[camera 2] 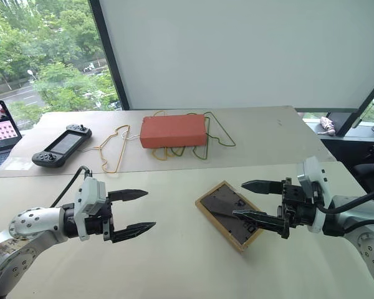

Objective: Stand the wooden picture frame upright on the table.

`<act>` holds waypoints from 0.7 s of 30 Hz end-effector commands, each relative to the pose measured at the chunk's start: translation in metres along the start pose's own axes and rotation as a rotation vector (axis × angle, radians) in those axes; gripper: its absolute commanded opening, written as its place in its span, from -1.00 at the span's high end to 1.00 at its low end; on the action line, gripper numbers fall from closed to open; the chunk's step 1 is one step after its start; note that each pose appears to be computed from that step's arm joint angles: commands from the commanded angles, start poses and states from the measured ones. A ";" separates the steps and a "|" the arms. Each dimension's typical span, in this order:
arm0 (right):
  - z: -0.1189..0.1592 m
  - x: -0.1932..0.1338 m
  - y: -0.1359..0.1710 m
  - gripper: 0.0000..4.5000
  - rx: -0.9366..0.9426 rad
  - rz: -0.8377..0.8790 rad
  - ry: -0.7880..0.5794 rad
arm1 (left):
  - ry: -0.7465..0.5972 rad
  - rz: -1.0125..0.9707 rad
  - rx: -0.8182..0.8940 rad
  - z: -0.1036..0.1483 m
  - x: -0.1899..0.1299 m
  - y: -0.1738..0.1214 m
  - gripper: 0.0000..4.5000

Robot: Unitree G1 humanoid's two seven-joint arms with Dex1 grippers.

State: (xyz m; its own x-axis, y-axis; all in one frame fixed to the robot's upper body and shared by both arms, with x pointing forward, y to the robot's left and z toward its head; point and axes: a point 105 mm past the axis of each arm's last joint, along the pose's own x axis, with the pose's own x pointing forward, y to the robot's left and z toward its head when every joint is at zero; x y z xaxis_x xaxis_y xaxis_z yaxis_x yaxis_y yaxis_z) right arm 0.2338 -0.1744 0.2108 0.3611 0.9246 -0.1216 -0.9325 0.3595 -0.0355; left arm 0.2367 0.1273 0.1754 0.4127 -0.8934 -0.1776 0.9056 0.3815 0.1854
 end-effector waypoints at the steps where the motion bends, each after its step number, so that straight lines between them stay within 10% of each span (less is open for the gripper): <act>1: -0.001 -0.001 -0.005 -1.00 -0.049 -0.039 0.030 | -0.010 0.003 0.052 0.008 0.002 0.001 -0.98; 15: -0.053 -0.050 -0.109 -1.00 -0.187 -0.534 0.447 | 0.094 -0.081 0.142 -0.019 0.006 -0.002 -0.98; 21: -0.071 -0.051 -0.112 -0.21 -0.190 -0.500 0.526 | 0.107 -0.102 0.079 -0.026 0.008 -0.004 -1.00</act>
State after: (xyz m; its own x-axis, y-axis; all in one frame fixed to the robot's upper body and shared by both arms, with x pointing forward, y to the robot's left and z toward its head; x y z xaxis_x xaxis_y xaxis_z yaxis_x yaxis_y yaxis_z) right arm 0.3164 -0.2714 0.1448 0.7282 0.4602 -0.5079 -0.6580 0.6769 -0.3299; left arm 0.2396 0.1278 0.1478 0.3451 -0.8874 -0.3056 0.9286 0.2754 0.2488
